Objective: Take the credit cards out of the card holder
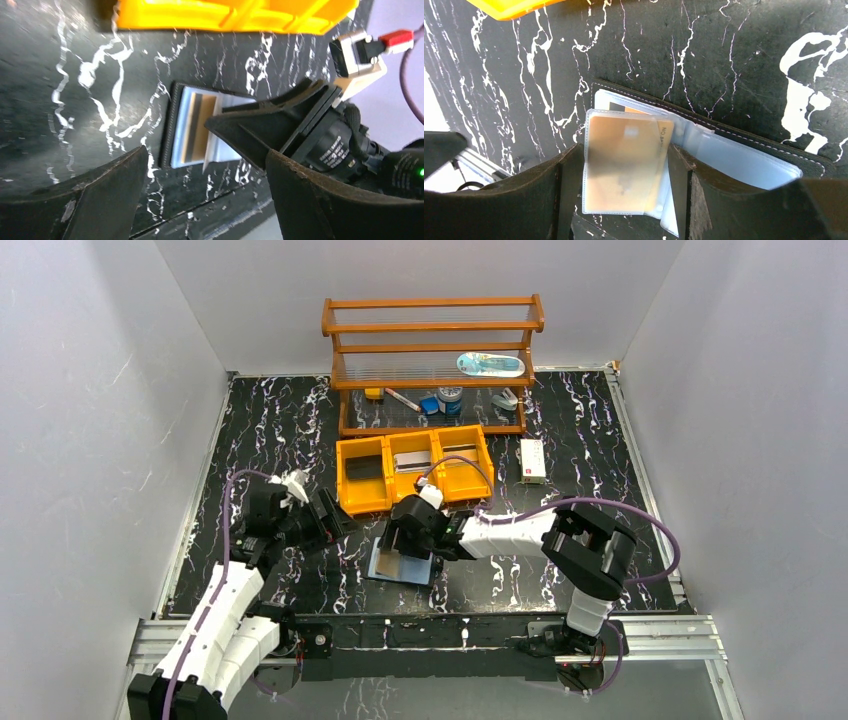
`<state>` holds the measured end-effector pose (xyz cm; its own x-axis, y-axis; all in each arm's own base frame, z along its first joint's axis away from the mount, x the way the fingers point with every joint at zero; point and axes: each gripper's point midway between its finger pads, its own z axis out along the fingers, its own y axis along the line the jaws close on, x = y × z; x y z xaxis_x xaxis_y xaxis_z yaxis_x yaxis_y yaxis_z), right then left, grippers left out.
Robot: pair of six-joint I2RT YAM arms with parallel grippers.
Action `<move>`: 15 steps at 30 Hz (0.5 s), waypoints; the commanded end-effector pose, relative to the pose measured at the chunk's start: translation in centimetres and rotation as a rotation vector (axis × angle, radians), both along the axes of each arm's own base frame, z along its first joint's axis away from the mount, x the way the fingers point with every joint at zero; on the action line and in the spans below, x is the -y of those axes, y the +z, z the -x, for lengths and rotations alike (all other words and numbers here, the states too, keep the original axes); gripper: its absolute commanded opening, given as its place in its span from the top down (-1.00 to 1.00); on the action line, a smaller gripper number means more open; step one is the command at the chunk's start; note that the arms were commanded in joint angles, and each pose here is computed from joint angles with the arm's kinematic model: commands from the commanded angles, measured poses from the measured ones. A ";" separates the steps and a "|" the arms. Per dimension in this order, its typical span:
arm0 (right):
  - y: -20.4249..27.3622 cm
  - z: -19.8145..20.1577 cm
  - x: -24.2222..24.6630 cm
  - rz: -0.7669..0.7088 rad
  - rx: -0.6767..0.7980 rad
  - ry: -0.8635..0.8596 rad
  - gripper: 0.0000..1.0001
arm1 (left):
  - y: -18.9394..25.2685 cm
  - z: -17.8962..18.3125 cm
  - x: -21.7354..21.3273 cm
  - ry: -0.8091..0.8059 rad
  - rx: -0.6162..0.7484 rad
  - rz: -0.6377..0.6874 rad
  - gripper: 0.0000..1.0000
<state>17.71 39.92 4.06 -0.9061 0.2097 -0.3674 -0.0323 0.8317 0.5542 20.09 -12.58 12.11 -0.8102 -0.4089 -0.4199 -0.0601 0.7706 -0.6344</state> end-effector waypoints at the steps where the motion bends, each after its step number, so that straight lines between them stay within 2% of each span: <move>1: -2.9 1.3 1.3 0.027 -0.076 0.005 -0.40 | 0.0 1.8 2.7 -0.070 -0.076 0.188 -0.64; 6: -2.7 1.6 1.1 -0.025 -0.106 0.006 -0.40 | -2.5 2.9 3.8 -0.130 -0.163 0.132 -0.48; 8: -2.6 1.6 1.0 -0.033 -0.103 0.006 -0.40 | -3.6 3.0 4.2 -0.134 -0.173 0.065 -0.47; 11: -2.8 1.5 1.2 -0.023 -0.110 0.004 -0.40 | -4.1 3.1 5.0 -0.172 -0.145 0.053 -0.43; 15: -2.9 1.6 1.3 -0.030 -0.115 0.005 -0.40 | -5.3 2.9 5.4 -0.188 -0.095 0.075 -0.16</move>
<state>17.80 39.95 4.30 -0.9186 0.2479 -0.3077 -0.0014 0.7766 0.6300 16.53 -17.67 7.62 -0.9282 -0.2620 -0.2641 -0.0172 0.7393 -0.6731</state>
